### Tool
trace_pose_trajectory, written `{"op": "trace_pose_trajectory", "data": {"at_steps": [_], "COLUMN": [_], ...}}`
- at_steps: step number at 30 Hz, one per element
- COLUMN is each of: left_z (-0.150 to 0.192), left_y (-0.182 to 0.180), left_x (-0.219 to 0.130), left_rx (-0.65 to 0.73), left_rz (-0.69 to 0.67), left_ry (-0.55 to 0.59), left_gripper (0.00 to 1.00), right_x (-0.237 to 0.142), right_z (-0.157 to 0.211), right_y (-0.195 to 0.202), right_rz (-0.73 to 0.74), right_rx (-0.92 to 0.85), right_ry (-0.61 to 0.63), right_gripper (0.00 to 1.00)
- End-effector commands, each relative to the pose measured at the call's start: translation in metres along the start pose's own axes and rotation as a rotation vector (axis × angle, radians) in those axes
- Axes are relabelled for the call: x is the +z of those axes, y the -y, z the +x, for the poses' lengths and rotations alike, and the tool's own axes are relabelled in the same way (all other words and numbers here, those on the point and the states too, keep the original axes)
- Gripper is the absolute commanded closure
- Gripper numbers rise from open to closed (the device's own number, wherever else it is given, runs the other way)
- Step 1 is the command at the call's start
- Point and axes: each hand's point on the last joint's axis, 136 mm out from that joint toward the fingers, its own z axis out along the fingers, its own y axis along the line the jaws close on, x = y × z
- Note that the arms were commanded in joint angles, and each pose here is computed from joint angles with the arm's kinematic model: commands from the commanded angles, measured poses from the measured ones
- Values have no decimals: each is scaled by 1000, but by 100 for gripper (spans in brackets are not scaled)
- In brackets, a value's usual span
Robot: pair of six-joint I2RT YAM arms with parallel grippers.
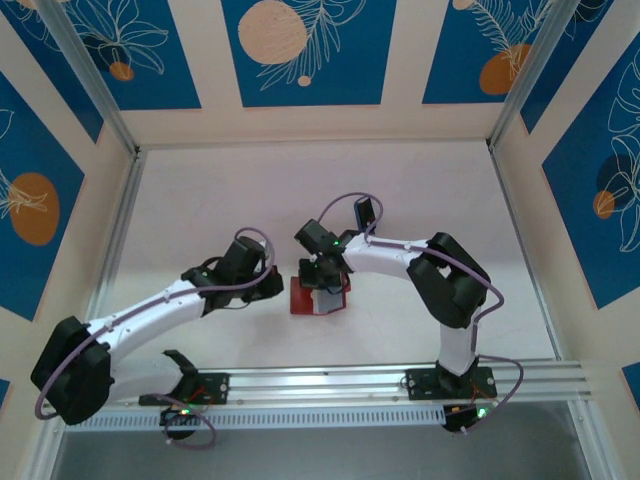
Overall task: Put the credit cards into the card holder
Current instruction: Open the card holder at the center of the table.
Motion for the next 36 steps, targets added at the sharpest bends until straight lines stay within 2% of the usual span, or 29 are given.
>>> {"op": "trace_pose_trajectory", "data": {"at_steps": [1,5,9,17,25,36], "left_z": [-1,-2,0,5,24,35], "left_y": [13,27,37,28,8,9], "left_x": [5,24,44,70,80,68], "left_rx": [36,40,48,-6,-44,-34], "left_rz": [29,63,74,52,15,39], "left_ry": [-30,-56,-93,-94,-97,-60], "left_gripper": [98,98,99,100,100,100], "right_x": [-2,10,10,8,8,11], "right_z": [1,9,14,12,7,5], "right_y": [-11,0,6,9,15,20], "right_rz": [-46,-40,-58,-86,-86,-88], "right_rx": [-25,14,34,57,86,103], "right_ry": [-28,-98,-109,-131,-133,-138], "right_gripper": [100,100,100,100,100,100]}}
